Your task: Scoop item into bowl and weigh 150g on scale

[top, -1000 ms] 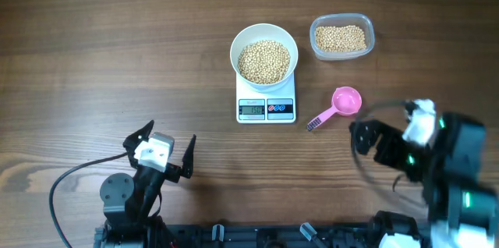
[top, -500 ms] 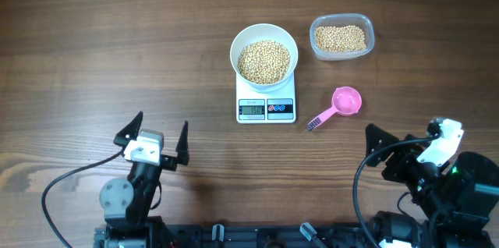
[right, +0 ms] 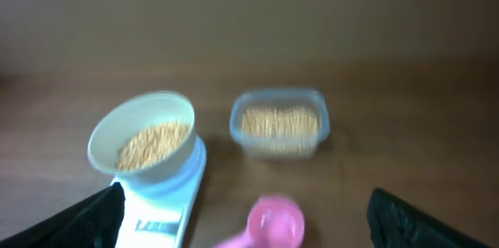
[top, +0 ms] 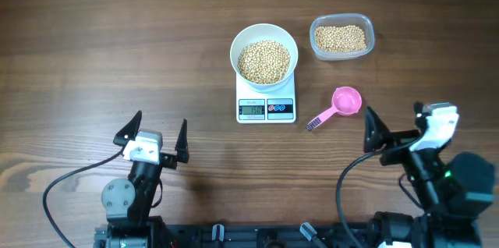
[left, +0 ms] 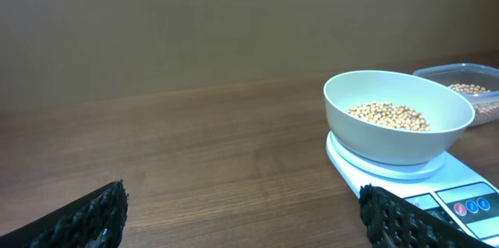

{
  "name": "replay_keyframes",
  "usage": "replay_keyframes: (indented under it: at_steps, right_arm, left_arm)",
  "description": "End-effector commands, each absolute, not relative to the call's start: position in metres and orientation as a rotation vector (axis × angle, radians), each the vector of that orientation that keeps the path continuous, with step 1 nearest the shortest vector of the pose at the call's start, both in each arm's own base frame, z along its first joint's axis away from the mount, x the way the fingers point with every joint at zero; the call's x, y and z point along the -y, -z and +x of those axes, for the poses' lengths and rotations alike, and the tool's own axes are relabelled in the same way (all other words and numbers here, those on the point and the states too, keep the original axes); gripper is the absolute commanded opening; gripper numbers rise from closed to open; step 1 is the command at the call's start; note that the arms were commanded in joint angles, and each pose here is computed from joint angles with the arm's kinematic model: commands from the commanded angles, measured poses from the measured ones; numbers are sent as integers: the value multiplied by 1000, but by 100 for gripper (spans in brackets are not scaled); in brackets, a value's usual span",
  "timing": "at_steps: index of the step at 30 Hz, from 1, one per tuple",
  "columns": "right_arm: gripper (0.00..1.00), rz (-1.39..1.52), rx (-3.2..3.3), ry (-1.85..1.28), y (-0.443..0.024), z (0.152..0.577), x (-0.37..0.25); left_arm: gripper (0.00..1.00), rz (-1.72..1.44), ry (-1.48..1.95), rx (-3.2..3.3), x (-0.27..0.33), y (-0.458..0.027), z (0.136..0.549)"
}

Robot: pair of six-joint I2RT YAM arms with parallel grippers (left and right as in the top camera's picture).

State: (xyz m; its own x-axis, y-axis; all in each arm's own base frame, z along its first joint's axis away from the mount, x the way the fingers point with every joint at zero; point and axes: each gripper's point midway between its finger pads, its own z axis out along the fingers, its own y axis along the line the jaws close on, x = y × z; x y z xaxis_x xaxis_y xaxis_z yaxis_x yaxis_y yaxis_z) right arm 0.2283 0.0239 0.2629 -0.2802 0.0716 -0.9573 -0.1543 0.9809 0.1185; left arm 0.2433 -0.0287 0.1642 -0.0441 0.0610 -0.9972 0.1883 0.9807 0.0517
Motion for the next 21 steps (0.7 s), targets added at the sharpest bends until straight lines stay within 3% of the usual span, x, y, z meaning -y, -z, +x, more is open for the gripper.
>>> replay_keyframes:
  at_steps: [1, 8, 21]
  right_arm:
    - [100, -94, -1706, -123, -260, 232, -20]
    - [100, 66, -1540, -60, -235, 239, 4]
    - [100, 55, -1520, -18, -186, 246, 8]
  left_arm:
    - [100, 162, 99, -1615, 24, -162, 244]
    - [100, 162, 99, -1615, 24, -162, 244]
    - [100, 162, 99, -1615, 24, -162, 244]
